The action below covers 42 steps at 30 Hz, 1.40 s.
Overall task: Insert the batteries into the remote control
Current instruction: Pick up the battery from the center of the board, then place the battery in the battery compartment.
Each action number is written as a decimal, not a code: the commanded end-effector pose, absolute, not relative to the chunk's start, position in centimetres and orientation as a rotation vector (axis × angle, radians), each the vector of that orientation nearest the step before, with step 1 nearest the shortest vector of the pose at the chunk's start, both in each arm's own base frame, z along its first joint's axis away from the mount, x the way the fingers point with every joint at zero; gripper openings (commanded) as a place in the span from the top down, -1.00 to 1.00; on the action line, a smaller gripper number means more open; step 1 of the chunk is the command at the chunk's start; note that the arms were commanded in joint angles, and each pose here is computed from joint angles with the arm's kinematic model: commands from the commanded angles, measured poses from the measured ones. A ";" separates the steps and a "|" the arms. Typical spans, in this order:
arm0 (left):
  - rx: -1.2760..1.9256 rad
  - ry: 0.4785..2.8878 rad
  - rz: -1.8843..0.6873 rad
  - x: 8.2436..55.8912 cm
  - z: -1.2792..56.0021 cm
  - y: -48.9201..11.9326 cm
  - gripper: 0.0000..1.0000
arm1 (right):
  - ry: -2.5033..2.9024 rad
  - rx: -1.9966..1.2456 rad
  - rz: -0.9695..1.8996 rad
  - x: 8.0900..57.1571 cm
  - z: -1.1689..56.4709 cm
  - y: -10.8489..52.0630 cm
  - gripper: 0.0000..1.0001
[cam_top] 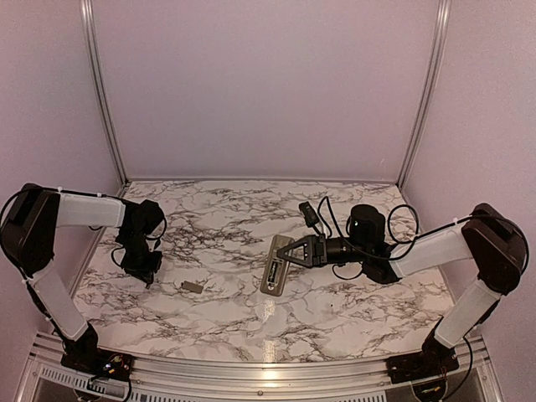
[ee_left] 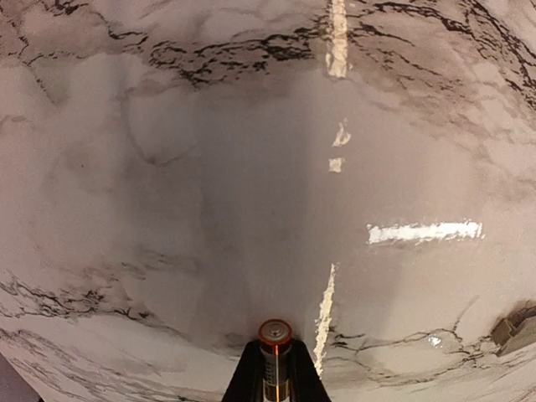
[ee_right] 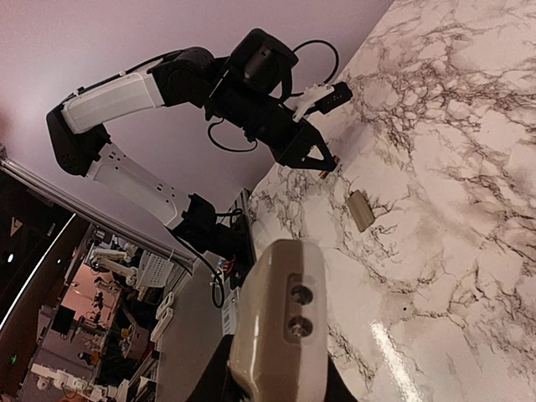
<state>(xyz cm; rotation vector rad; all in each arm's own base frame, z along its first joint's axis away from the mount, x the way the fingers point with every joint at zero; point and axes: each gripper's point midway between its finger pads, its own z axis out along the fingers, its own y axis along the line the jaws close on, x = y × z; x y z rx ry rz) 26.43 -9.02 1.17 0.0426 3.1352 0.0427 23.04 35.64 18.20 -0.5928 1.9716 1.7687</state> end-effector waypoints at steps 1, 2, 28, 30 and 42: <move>0.050 3.155 -0.077 26.1 1.0 -10.2 0.94 | 1.917 -0.613 1.765 23.5 19.5 35.6 1.00; 0.056 3.154 -0.102 26.2 1.0 -10.5 0.97 | 1.916 -0.614 1.763 23.6 19.5 35.6 1.00; 0.629 1.916 -0.995 24.3 24.7 -35.2 1.00 | 1.985 -0.396 1.703 26.1 20.0 37.7 1.00; 0.667 1.901 -0.972 23.4 24.6 -36.3 1.00 | 1.997 -0.372 1.704 26.2 19.8 37.9 1.00; 0.759 1.910 -0.942 20.8 22.8 -39.2 1.00 | 1.979 -0.335 1.763 25.7 20.2 38.8 1.00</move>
